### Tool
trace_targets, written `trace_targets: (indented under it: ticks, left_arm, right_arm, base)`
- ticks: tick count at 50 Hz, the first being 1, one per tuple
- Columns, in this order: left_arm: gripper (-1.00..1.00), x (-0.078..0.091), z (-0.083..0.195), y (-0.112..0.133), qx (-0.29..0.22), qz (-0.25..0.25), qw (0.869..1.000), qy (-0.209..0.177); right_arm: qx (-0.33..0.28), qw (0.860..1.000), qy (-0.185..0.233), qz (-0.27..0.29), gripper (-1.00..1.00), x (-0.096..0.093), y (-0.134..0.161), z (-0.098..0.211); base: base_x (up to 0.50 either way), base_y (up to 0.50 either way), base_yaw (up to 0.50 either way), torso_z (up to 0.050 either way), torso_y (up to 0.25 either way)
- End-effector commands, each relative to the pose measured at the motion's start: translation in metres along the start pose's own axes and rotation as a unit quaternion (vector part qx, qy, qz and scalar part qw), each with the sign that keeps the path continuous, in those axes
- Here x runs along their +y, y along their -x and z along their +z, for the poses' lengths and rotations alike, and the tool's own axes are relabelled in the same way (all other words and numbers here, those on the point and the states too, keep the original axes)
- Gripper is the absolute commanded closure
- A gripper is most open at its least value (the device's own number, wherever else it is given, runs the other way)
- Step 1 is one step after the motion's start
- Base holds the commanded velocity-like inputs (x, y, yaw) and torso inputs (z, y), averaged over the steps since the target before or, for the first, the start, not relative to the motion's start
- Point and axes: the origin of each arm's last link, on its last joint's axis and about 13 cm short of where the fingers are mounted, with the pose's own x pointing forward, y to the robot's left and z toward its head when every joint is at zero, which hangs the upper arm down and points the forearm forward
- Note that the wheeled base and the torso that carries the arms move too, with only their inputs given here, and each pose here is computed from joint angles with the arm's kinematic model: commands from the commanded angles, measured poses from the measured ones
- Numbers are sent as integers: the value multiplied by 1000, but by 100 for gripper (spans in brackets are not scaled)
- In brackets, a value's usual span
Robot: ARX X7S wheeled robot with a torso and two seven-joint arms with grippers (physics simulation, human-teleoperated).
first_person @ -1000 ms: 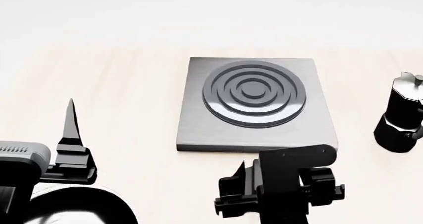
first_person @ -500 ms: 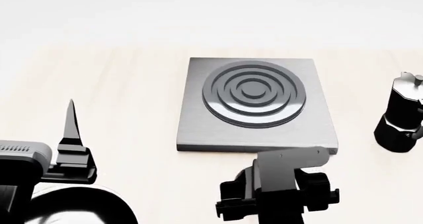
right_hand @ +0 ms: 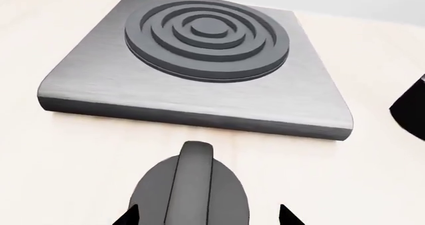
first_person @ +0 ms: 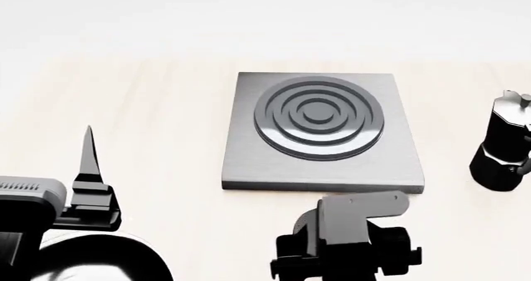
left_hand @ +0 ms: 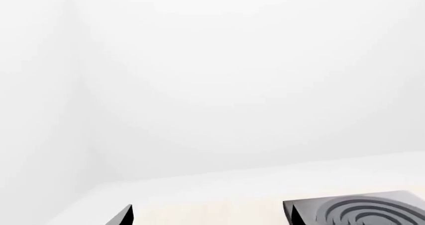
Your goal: Turn on the stove.
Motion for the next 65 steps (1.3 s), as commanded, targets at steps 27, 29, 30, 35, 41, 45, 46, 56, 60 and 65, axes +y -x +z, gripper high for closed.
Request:
trace_targets:
  ticks: [27, 29, 30, 35, 41, 45, 46, 56, 60, 65]
  left_arm:
    - [-100, 0, -1, -1, 1, 2, 1000, -7]
    - [-100, -1, -1, 0, 0, 2, 1000, -7]
    - [-100, -1, 0, 0, 1, 1, 1000, -7]
    - [-100, 0, -1, 0, 1, 2, 1000, -7]
    - [-100, 0, -1, 0, 1, 2, 1000, -6]
    - [-100, -1, -1, 0, 2, 1, 1000, -7]
    - [-100, -1, -1, 0, 2, 2, 1000, -7]
    - [-100, -1, -1, -1, 3, 2, 1000, -7]
    - [-100, -1, -2, -1, 3, 1, 1000, -7]
    - [-100, -1, -2, -1, 3, 2, 1000, -7]
  right_arm:
    - [25, 1000, -13, 5, -100, 4, -8, -9]
    - [27, 1000, -14, 5, -100, 4, -8, -10]
    - [27, 1000, -14, 5, -100, 4, -8, -10]
    - [30, 999, -14, 3, -100, 4, -11, -12]
    - [34, 999, -15, 3, -100, 3, -12, -15]
    - [38, 999, -17, 2, -100, 3, -14, -17]
    - [38, 999, -16, 2, -100, 3, -14, -18]
    - [36, 999, -17, 0, -100, 2, -17, -19]
    - [36, 999, -16, -6, -100, 1, -16, -20]
    - [33, 999, -18, -16, -100, -1, -14, -19]
  base:
    - [0, 0, 0, 0, 0]
    - [0, 0, 0, 0, 0]
    - [0, 0, 0, 0, 0]
    - [0, 0, 0, 0, 0]
    - [0, 0, 0, 0, 0]
    - [0, 0, 0, 0, 0]
    - [0, 0, 0, 0, 0]
    - [0, 0, 0, 0, 0]
    - [0, 0, 0, 0, 0]
    - [0, 0, 0, 0, 0]
